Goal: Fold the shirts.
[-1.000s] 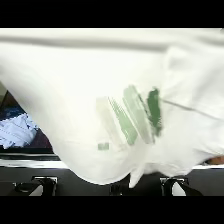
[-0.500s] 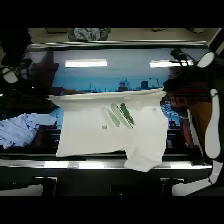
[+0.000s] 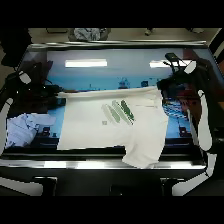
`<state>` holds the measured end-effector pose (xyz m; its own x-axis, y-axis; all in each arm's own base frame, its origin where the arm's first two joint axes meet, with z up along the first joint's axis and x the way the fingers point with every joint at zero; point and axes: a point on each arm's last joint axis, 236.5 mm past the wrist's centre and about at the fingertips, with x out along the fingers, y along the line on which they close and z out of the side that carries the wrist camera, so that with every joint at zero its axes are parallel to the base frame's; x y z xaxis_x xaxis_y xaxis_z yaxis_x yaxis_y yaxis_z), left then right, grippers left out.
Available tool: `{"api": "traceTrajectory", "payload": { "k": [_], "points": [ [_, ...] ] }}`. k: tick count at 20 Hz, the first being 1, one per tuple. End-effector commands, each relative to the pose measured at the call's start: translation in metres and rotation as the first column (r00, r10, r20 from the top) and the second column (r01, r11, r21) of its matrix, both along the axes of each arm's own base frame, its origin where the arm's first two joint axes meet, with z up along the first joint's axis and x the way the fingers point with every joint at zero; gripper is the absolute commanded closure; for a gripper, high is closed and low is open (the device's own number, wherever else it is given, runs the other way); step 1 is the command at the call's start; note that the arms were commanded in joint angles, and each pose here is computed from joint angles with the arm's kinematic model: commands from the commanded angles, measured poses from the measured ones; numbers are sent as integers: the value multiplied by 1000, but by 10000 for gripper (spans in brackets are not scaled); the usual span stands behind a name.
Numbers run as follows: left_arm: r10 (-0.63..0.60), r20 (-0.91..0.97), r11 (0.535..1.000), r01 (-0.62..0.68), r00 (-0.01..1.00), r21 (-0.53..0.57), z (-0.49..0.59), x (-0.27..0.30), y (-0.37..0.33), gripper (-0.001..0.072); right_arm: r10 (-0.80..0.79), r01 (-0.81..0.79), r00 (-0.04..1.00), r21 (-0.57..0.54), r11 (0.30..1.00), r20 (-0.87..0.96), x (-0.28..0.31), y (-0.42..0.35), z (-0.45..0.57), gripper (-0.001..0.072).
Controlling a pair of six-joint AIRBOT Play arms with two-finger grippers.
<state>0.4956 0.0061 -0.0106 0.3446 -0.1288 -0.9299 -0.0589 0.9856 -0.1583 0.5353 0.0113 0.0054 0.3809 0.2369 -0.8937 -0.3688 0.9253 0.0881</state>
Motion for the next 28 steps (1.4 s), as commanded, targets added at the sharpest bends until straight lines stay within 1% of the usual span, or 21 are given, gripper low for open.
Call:
{"api": "traceTrajectory", "payload": {
  "k": [1, 3, 4, 6, 9, 13, 14, 15, 16, 17, 18, 20, 21, 23, 24, 26, 28],
  "points": [
    [-76, -215, 997, 71, 974, -32, -16, -53, 0, 680, 98, -126, 939, -66, 990, -329, -85, -14, -13, 671],
    [-98, -316, 995, 85, 944, -56, -30, -79, -8, 680, 70, -96, 908, -42, 995, -414, -105, -11, -28, 672],
    [-107, -349, 994, 90, 931, -64, -37, -89, -11, 680, 47, -62, 900, -22, 998, -434, -110, -6, -40, 672],
    [-113, -396, 993, 90, 911, -74, -47, -103, -13, 681, 53, -41, 876, 35, 999, -479, -124, 7, -60, 672],
    [-114, -426, 993, 88, 897, -81, -56, -114, -14, 681, 46, -30, 856, 39, 999, -515, -135, 8, -71, 672],
    [-123, -442, 991, 88, 889, -100, -62, -117, -20, 680, 8, 10, 869, 35, 999, -495, -127, 8, -73, 670],
    [-126, -440, 990, 84, 889, -113, -61, -117, -24, 674, -5, 23, 873, 30, 999, -487, -125, 8, -73, 647],
    [-128, -442, 989, 79, 888, -128, -59, -118, -26, 533, -22, 38, 874, 24, 999, -485, -123, 6, -72, 454],
    [-127, -447, 988, 72, 885, -139, -56, -120, -25, 272, -23, 36, 878, 17, 999, -478, -122, 4, -68, 257],
    [-122, -450, 988, 64, 885, -143, -50, -121, -22, 210, -7, 13, 885, 10, 1000, -465, -121, 2, -60, 212],
    [-110, -446, 988, 50, 888, -143, -42, -122, -15, 209, 20, -31, 891, -16, 999, -453, -123, -4, -48, 205],
    [-74, -431, 990, 14, 899, -142, -23, -129, 1, 209, 20, -82, 888, -115, 990, -459, -137, -31, -25, 198],
    [-52, -421, 990, -8, 906, -140, -15, -135, 9, 209, 17, -74, 874, -100, 992, -485, -148, -38, -17, 198],
    [-18, -427, 989, -47, 904, -141, -11, -160, 16, 209, 28, -29, 849, 5, 1000, -528, -171, -44, -9, 199],
    [-12, -446, 988, -59, 895, -145, -19, -181, 15, 209, 16, 0, 838, 30, 1000, -546, -182, -51, -10, 200],
    [-13, -489, 986, -71, 872, -153, -45, -230, 4, 210, -16, 48, 821, 41, 998, -571, -210, -60, -19, 201],
    [0, -506, 984, -90, 863, -153, -68, -268, -6, 210, -33, 56, 824, 24, 998, -566, -231, -60, -35, 202]
  ]
}}
